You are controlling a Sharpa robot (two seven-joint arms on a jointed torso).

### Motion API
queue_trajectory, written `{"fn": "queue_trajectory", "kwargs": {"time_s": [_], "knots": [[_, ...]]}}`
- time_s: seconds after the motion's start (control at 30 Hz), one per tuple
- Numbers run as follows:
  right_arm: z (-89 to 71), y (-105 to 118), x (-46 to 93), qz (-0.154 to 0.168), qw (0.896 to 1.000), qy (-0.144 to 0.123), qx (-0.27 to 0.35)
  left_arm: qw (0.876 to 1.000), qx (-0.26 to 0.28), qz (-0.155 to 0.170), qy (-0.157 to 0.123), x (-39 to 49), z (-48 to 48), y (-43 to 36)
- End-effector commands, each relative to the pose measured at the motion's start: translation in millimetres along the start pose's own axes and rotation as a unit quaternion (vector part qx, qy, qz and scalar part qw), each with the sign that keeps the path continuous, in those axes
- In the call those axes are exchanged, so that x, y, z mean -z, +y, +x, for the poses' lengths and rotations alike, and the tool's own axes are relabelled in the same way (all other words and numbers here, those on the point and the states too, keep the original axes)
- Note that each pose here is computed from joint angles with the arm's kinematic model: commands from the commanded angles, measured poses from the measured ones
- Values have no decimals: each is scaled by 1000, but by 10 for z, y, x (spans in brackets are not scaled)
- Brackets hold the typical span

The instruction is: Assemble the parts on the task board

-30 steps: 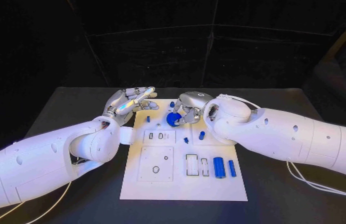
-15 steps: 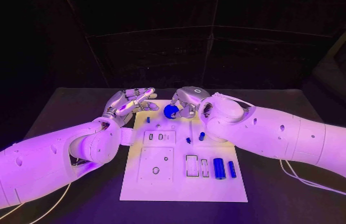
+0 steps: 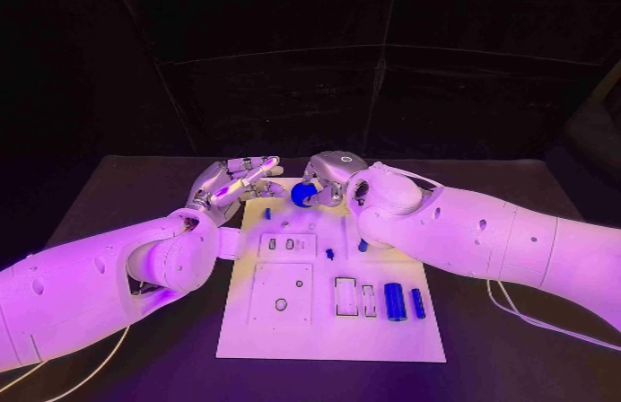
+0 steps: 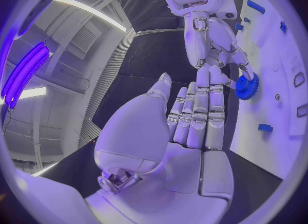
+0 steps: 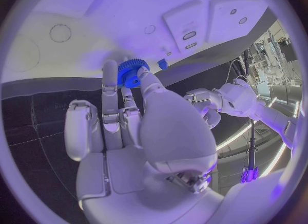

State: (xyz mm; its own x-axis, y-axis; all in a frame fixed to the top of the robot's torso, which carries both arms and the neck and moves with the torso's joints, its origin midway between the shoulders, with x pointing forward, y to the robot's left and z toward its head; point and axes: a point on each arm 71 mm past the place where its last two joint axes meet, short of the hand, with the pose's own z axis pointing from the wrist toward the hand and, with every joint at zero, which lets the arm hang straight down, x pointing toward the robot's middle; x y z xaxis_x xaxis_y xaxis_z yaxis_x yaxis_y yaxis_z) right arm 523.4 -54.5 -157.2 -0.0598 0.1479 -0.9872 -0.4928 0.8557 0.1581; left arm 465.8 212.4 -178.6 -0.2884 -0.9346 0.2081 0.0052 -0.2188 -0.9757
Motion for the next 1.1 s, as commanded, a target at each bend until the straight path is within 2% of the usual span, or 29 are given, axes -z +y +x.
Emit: {"fn": "queue_trajectory", "kwargs": {"time_s": [0.03, 0.4, 0.8, 1.1], "knots": [[15, 3, -24, 3, 1000, 14, 13, 1000, 2, 4, 8, -7, 21, -15], [53, 2, -75, 11, 999, 28, 20, 1000, 2, 4, 9, -12, 28, -11], [59, -13, -84, 16, 999, 30, 21, 1000, 2, 3, 8, -13, 26, -10], [85, -31, -79, 21, 998, 49, 23, 1000, 2, 3, 8, -11, 22, -11]]}}
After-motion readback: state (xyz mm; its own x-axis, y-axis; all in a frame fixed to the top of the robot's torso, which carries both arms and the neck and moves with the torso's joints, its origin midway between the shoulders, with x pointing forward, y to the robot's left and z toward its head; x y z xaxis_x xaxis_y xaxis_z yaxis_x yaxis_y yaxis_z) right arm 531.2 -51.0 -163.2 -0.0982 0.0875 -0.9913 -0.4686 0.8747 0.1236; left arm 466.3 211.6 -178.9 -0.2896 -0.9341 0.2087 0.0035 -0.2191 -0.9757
